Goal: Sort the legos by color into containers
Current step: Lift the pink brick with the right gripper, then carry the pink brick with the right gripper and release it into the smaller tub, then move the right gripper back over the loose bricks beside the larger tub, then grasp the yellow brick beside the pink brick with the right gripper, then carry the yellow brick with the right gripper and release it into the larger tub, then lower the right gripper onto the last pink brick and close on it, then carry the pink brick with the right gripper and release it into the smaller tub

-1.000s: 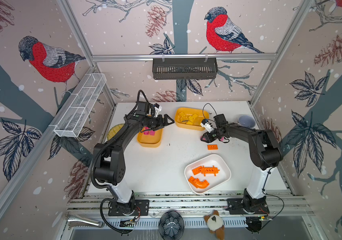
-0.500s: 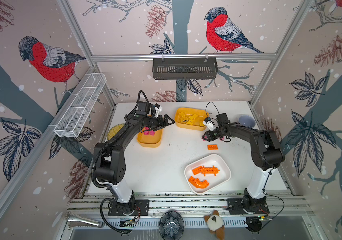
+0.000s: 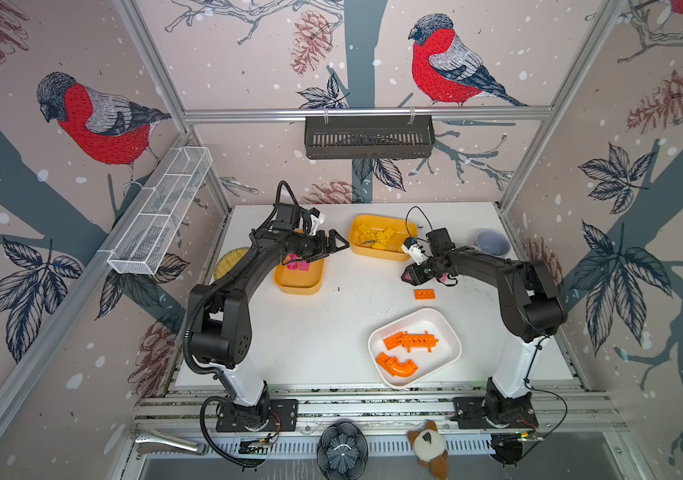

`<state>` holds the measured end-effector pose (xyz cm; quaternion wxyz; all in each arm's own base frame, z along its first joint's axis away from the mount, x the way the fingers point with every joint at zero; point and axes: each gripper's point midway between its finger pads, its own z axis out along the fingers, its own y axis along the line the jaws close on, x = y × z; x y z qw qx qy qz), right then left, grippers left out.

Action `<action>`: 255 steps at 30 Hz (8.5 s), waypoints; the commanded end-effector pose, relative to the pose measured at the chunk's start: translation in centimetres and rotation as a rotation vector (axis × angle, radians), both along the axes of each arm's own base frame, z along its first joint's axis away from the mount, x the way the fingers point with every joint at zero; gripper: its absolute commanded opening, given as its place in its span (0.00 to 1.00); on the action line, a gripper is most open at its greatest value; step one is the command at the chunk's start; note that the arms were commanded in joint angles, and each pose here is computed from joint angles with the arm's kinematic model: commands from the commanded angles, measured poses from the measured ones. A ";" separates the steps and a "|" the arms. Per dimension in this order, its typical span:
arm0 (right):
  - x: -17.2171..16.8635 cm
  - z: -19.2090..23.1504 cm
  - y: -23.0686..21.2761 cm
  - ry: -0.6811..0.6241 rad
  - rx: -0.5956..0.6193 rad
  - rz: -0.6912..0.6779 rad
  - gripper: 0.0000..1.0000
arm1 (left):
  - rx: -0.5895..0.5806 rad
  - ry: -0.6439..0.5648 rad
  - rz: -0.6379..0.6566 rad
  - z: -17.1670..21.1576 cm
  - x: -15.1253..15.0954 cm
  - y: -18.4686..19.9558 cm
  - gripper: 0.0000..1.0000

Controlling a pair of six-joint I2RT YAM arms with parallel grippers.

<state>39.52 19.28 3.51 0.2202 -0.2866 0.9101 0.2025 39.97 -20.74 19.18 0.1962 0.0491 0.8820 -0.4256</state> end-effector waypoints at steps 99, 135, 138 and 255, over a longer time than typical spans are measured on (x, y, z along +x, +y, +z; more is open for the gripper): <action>1.7 4.5 -6.2 0.372 0.186 -1.344 0.73 | 0.015 0.046 0.134 -0.6 -0.4 6.3 0.97; 4.7 0.0 -8.9 0.379 -0.042 -1.391 0.35 | 0.040 0.032 0.124 -0.6 -0.3 6.5 0.97; 4.9 2.3 -8.1 0.346 -0.022 -1.344 0.32 | 0.041 0.033 0.125 -0.7 -0.2 6.5 0.97; 1.2 11.0 33.2 0.367 0.541 -0.173 0.26 | 0.247 0.000 0.448 0.6 0.0 18.0 0.97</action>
